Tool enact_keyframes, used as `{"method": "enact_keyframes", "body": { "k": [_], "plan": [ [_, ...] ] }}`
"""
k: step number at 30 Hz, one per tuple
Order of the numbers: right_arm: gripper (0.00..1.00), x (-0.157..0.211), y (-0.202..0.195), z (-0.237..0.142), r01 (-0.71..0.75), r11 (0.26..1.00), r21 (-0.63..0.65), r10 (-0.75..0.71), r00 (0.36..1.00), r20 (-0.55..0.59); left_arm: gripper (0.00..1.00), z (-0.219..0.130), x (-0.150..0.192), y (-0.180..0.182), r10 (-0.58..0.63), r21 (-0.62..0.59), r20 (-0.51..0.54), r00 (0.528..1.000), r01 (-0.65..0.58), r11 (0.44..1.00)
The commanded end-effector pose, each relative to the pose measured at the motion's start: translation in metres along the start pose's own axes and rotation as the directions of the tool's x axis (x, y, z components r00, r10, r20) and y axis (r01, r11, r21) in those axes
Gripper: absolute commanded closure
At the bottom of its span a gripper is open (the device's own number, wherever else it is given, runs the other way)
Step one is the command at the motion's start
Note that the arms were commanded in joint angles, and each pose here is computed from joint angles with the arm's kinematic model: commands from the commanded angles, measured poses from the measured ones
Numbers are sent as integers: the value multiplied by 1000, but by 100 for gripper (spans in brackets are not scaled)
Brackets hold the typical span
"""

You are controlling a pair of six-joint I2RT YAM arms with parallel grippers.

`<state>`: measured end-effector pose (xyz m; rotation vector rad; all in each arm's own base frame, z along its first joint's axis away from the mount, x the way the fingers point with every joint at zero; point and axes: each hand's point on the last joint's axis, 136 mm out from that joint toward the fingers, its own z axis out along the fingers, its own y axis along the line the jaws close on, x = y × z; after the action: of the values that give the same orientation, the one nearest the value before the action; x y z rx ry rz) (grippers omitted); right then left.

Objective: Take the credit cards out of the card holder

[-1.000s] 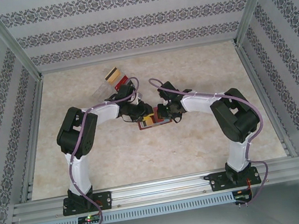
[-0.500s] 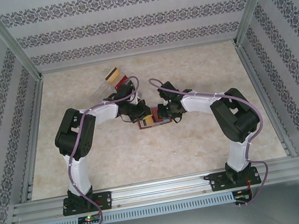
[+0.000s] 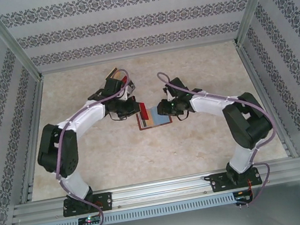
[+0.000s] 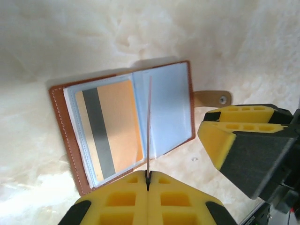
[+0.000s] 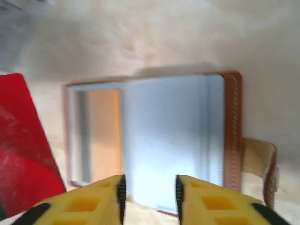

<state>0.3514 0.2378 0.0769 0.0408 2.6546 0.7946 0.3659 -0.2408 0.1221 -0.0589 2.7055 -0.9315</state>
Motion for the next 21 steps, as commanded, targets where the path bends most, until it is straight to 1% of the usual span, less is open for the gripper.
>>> {"method": "enact_keyframes", "body": {
  "k": [1, 2, 4, 7, 9, 11, 17, 19, 21],
  "plan": [
    [55, -19, 42, -24, 43, 980, -196, -30, 997, 67, 100, -23, 1, -1, 43, -1, 23, 999, -43, 999],
    [50, -20, 49, -29, 42, 971, -236, -27, 997, 68, 100, -29, -2, -7, 50, 30, 38, 998, -51, 998],
    [45, -24, 61, -38, 35, 949, -313, -14, 997, 71, 100, -40, -6, -21, 58, 105, 62, 996, -65, 992],
    [40, -34, 73, -50, -18, 905, -425, 46, 997, 55, 100, -55, -12, -43, 68, 231, 95, 993, -89, 969],
    [40, -41, 82, -57, -45, 867, -496, 72, 997, 36, 100, -59, -18, -54, 56, 285, 119, 991, -88, 954],
    [39, -45, 92, -61, -43, 843, -537, 68, 997, 27, 100, -60, -23, -66, 43, 345, 119, 992, -82, 935],
    [39, -58, 113, -75, -33, 774, -632, 57, 998, 17, 100, -61, -31, -82, 22, 431, 104, 994, -65, 900],
    [40, -60, 115, -77, -37, 764, -644, 56, 998, 9, 100, -65, -33, -88, 16, 472, 100, 995, -62, 879],
    [44, -62, 116, -79, -46, 744, -667, 64, 998, 2, 100, -68, -34, -92, 15, 502, 95, 995, -61, 863]
  ]
}}
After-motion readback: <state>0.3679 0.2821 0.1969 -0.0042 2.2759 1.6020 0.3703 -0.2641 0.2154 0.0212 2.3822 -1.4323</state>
